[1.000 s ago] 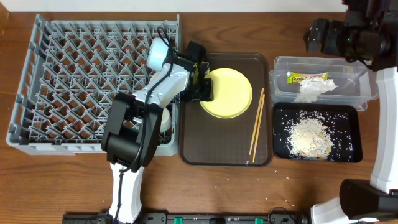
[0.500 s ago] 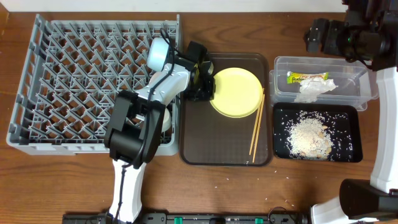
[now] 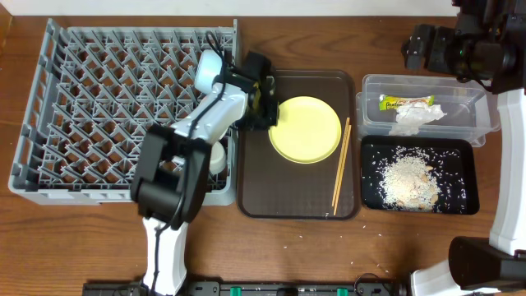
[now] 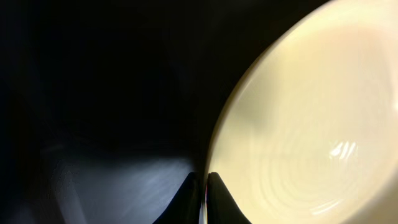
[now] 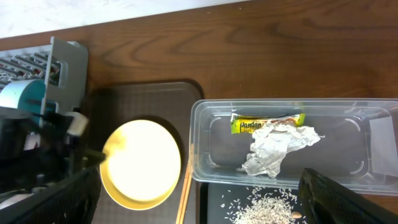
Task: Sort waste into correct bins and load items into the dishwasher
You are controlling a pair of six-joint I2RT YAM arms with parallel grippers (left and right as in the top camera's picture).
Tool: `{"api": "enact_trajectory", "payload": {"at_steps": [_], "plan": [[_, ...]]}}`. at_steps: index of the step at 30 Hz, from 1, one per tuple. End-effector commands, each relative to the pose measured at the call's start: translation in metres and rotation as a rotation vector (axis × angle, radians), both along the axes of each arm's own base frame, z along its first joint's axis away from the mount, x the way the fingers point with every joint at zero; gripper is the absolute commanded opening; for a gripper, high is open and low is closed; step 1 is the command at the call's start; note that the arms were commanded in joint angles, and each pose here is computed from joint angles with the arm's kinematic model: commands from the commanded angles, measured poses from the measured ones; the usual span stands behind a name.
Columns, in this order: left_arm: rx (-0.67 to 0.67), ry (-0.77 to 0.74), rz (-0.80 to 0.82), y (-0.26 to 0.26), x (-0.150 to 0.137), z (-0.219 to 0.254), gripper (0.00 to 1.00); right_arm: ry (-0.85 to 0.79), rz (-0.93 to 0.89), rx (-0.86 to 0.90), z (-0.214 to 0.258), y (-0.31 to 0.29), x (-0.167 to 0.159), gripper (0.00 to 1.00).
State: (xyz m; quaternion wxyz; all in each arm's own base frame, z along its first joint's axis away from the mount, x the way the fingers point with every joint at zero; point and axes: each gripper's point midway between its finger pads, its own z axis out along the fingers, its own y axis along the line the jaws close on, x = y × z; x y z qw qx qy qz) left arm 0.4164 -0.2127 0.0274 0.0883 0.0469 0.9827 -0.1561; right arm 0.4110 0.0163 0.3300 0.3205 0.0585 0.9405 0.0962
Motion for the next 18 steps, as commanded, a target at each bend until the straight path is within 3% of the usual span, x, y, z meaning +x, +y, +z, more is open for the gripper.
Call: {"api": "enact_trajectory", "payload": {"at_steps": [1, 5, 10, 14, 18], "plan": [[0.141, -0.224, 0.069, 0.034, 0.022, 0.067, 0.07, 0.007, 0.000, 0.008, -0.002, 0.003, 0.000, 0.99], [0.203, -0.341, 0.121, 0.052, 0.028, 0.109, 0.08, 0.007, 0.000, 0.008, -0.002, 0.003, 0.000, 0.99], [0.201, -0.300, 0.110, 0.050, 0.021, 0.101, 0.09, 0.007, 0.000, 0.008, -0.002, 0.003, 0.000, 0.99], [0.179, -0.261, 0.052, 0.028, 0.011, 0.089, 0.42, 0.007, 0.000, 0.007, -0.002, 0.003, 0.000, 0.99], [0.211, -0.245, 0.023, 0.019, 0.007, 0.074, 0.45, 0.007, 0.000, 0.008, -0.002, 0.003, 0.000, 0.99]]}}
